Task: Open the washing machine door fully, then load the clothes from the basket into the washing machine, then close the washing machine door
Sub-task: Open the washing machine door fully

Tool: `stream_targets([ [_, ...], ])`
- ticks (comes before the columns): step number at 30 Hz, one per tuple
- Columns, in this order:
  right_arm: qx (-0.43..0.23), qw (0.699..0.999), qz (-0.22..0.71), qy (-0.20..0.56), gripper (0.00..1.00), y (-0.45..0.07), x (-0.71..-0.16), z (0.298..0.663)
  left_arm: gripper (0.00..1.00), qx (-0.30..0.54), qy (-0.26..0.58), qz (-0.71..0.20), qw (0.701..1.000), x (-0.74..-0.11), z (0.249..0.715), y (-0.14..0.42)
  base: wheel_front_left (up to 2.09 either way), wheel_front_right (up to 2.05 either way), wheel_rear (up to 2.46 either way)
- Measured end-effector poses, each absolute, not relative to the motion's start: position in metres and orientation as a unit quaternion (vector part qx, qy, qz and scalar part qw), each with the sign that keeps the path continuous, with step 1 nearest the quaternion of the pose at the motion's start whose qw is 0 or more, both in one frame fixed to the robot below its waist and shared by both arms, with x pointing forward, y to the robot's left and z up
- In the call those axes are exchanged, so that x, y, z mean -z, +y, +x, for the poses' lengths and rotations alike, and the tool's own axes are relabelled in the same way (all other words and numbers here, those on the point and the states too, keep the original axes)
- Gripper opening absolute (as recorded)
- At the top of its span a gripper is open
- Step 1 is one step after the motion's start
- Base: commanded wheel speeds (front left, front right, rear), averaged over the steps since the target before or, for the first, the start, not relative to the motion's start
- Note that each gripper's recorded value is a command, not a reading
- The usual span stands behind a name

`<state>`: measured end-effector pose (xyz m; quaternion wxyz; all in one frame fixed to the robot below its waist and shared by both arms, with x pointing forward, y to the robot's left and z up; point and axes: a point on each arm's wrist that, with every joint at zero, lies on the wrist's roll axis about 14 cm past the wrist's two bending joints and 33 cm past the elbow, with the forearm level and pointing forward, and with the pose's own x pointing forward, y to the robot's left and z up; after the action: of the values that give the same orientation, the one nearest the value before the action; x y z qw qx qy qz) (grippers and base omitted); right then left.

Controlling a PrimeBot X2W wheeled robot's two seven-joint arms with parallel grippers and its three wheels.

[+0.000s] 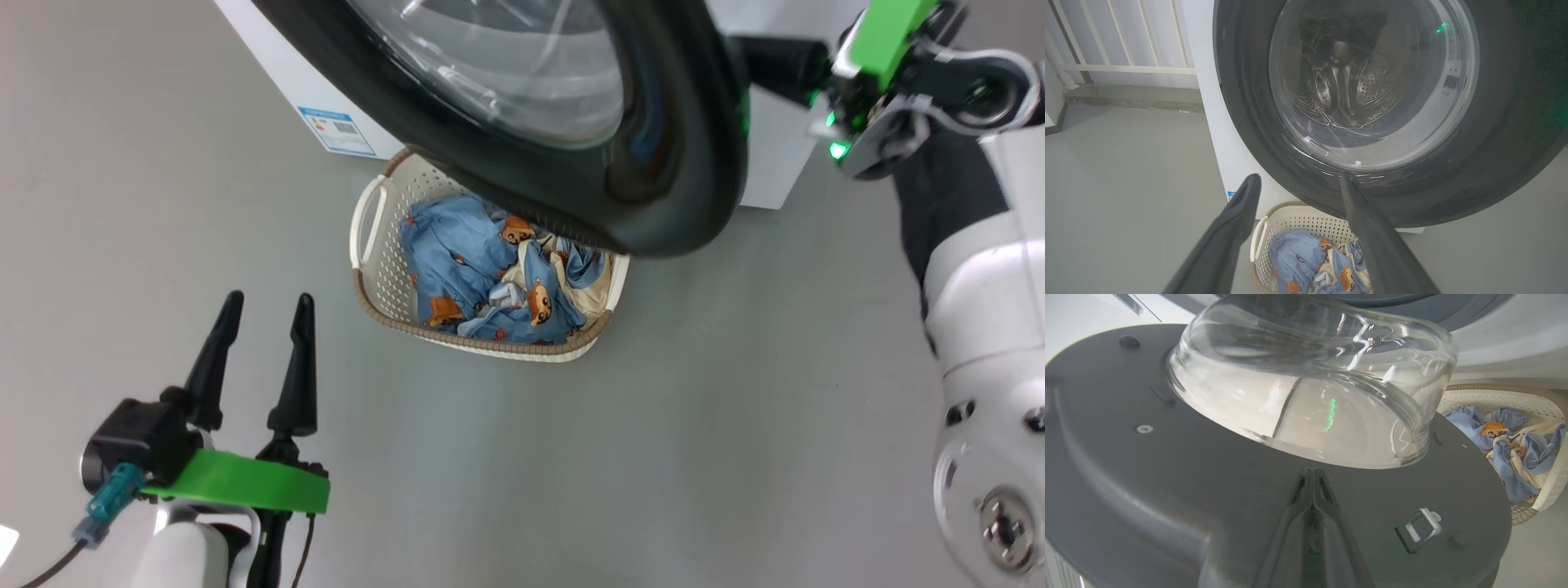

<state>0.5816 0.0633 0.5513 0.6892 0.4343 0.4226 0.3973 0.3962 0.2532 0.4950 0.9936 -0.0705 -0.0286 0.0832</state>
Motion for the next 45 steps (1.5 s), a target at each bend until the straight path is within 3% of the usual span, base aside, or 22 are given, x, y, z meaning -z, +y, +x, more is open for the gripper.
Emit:
stream_targets([
  [13,-0.488,0.628,0.369,0.482,0.00,0.117,-0.525,0.497,1.00,-0.095,-0.035,-0.069,0.992,-0.502,0.378,0.259,0.00,0.00,0.00],
  [32,-0.549,0.550,0.364,0.513,0.00,0.174,-0.514,0.420,1.00,-0.108,-0.035,-0.066,0.991,-0.502,0.373,0.266,0.00,0.00,0.00],
  [38,-0.550,0.534,0.370,0.525,0.00,0.184,-0.509,0.402,1.00,-0.108,-0.036,-0.067,0.991,-0.502,0.374,0.266,0.00,0.00,0.00],
  [45,-0.539,0.536,0.385,0.524,0.00,0.187,-0.510,0.399,1.00,-0.108,-0.039,-0.069,0.991,-0.504,0.375,0.266,0.00,0.00,0.00],
])
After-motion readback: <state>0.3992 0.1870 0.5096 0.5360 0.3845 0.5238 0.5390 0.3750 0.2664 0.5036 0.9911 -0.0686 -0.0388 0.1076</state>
